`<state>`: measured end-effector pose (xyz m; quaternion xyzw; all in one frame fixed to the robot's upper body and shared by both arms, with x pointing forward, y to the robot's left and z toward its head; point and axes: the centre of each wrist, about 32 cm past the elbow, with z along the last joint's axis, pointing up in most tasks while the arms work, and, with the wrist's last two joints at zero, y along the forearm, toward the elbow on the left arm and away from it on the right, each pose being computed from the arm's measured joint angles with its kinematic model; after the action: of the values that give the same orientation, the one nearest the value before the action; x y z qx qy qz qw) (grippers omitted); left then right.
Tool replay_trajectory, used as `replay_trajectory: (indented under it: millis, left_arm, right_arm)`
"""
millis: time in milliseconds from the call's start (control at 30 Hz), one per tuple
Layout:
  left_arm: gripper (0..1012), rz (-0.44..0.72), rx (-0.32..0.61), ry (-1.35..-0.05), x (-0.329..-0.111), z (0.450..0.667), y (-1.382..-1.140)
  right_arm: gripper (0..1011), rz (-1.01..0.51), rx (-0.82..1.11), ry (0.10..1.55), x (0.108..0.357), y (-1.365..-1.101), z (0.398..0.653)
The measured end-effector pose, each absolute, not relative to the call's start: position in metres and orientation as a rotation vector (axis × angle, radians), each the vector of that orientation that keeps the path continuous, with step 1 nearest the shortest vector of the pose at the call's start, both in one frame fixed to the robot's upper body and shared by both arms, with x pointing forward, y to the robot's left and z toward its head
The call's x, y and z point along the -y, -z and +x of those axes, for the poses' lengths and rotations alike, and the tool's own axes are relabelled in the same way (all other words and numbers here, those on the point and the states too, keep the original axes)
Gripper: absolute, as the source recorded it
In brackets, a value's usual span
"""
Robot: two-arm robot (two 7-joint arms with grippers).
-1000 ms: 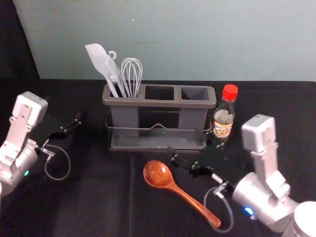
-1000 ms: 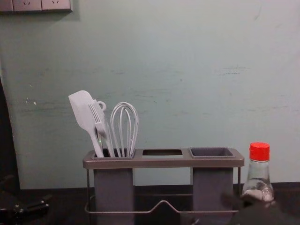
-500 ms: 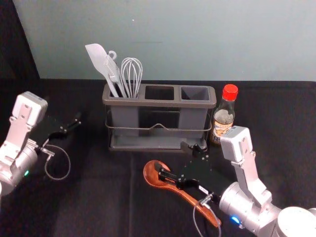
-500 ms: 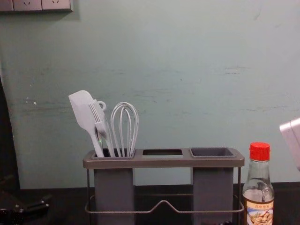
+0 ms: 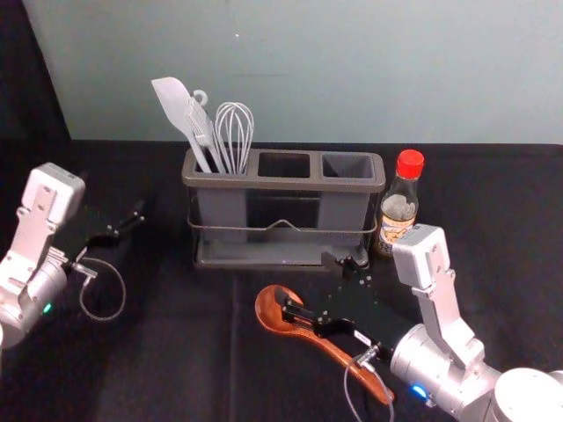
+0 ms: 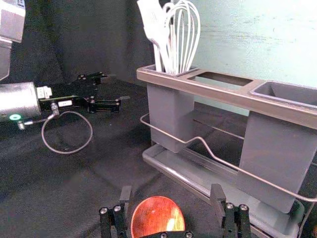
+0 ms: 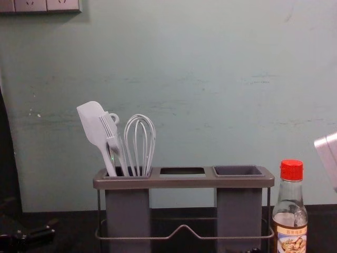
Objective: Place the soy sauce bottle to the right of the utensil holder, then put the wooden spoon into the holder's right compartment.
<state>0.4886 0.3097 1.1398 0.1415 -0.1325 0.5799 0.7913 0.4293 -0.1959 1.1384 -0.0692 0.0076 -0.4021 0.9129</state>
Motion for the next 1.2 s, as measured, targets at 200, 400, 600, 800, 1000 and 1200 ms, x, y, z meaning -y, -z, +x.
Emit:
replay_trajectory:
  millis: [200,400,600,800,1000,1200]
  left_arm:
    - [1000,0.304,0.285,-1.248,-0.31,0.489,-1.14]
    - [1000,0.305,0.285,-1.248,-0.31,0.489,-1.14]
    - [1000,0.304,0.285,-1.248,-0.31,0.489,-1.14]
    - [1000,0.304,0.285,-1.248,-0.31,0.489,-1.14]
    - [1000,0.304,0.285,-1.248,-0.31,0.489,-1.14]
    - [1000,0.304,0.285,-1.248,-0.31,0.489,-1.14]
  right_arm:
    - [1000,-0.142,-0.015,0.828,0.196,-1.139,0.429]
    - [1000,-0.182,-0.038,0.842,0.195,-1.142,0.43]
    - [1000,-0.323,-0.079,0.873,0.183,-1.163,0.429]
    - [1000,-0.472,-0.138,0.863,0.169,-1.194,0.436]
    - [1000,-0.597,-0.222,0.846,0.156,-1.218,0.453]
    - [1000,-0.701,-0.266,0.848,0.138,-1.237,0.47]
